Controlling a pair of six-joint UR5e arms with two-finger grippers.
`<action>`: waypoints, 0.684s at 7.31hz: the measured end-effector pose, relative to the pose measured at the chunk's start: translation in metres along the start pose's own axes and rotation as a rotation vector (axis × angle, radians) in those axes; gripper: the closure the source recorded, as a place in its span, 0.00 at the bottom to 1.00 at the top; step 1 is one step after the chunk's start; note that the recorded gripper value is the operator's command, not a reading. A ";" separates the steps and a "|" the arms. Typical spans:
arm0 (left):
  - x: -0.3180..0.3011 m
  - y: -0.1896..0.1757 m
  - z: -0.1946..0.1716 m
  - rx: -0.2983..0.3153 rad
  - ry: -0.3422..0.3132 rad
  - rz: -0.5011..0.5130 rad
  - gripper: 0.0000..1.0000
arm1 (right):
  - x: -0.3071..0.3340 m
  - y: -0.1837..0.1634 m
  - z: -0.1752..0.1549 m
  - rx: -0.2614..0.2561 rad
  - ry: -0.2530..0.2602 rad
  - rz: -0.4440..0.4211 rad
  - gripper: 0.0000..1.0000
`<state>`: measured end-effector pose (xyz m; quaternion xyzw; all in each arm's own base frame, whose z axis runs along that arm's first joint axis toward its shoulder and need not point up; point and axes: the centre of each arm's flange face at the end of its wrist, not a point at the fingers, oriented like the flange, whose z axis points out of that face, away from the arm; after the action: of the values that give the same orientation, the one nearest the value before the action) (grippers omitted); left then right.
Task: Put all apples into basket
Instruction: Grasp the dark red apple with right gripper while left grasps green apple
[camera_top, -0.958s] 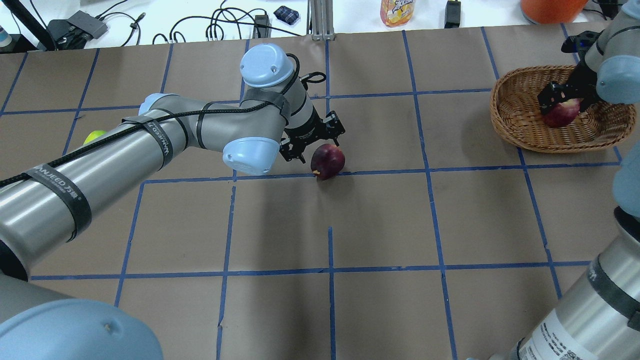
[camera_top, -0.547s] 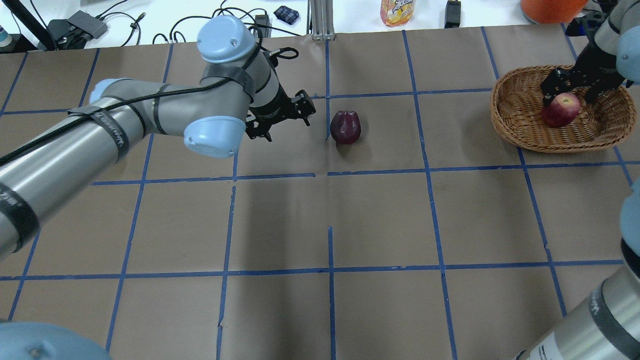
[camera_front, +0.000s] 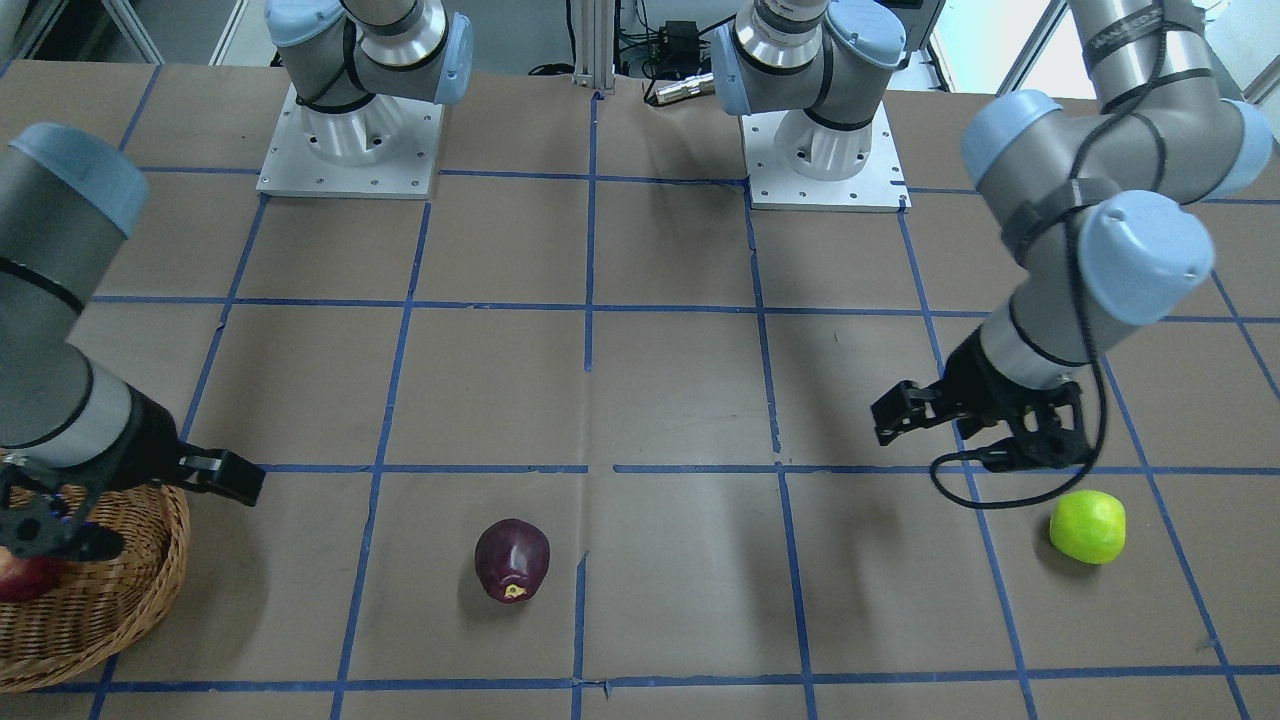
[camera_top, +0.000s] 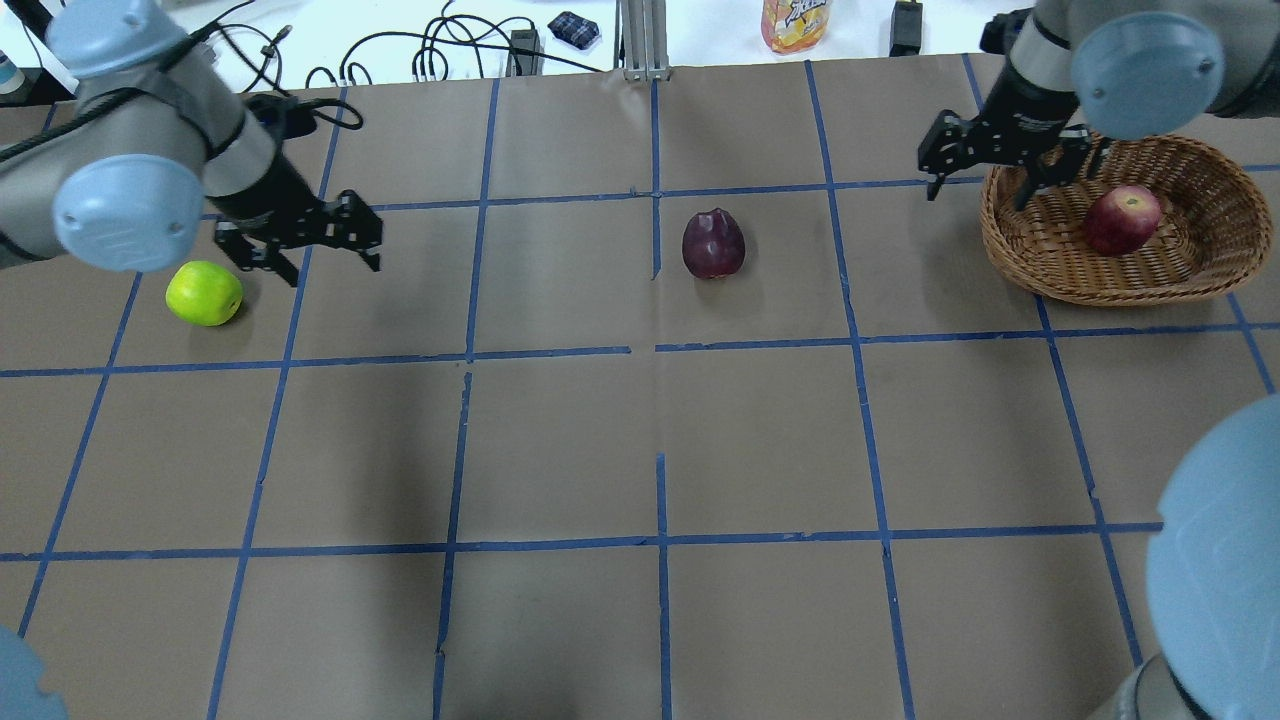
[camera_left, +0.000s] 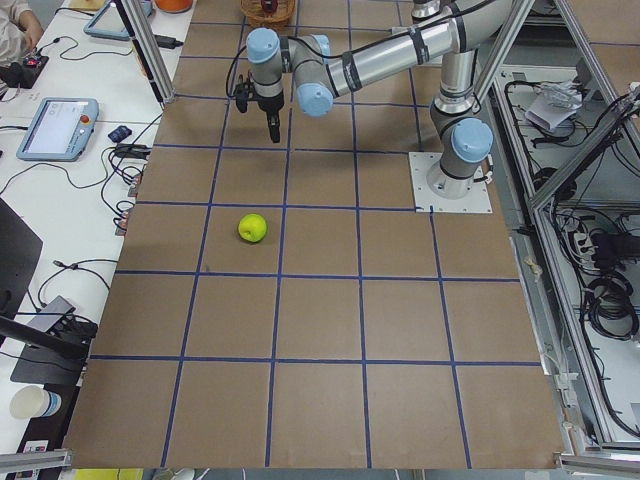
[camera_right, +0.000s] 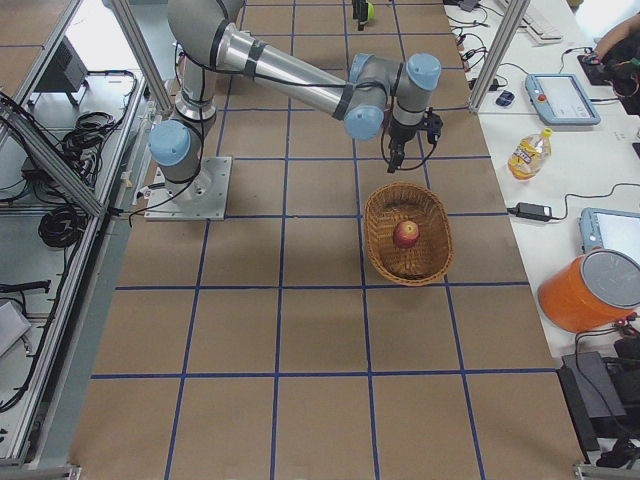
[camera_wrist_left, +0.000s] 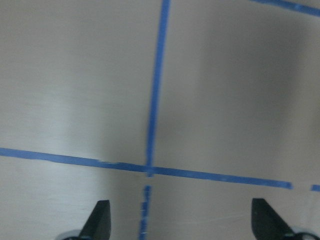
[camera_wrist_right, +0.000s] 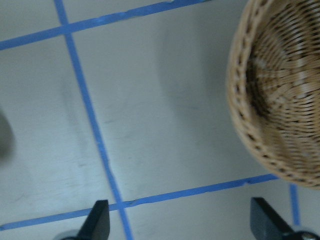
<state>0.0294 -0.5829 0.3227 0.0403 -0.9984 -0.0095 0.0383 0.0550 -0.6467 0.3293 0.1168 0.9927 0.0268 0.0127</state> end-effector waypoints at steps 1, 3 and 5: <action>-0.065 -0.003 0.002 -0.001 -0.001 0.074 0.00 | -0.040 0.011 0.003 0.012 -0.004 0.041 0.00; -0.144 -0.022 0.009 0.031 -0.017 0.216 0.00 | -0.091 0.023 0.006 0.062 -0.018 0.033 0.00; -0.174 -0.045 0.017 0.036 -0.042 0.279 0.00 | -0.145 0.033 0.023 0.103 -0.034 -0.049 0.00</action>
<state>0.2042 -0.6136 0.2917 -0.0985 -0.9949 0.0132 0.0175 0.2049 -0.6472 0.3104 0.0935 0.9950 -0.0264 0.0243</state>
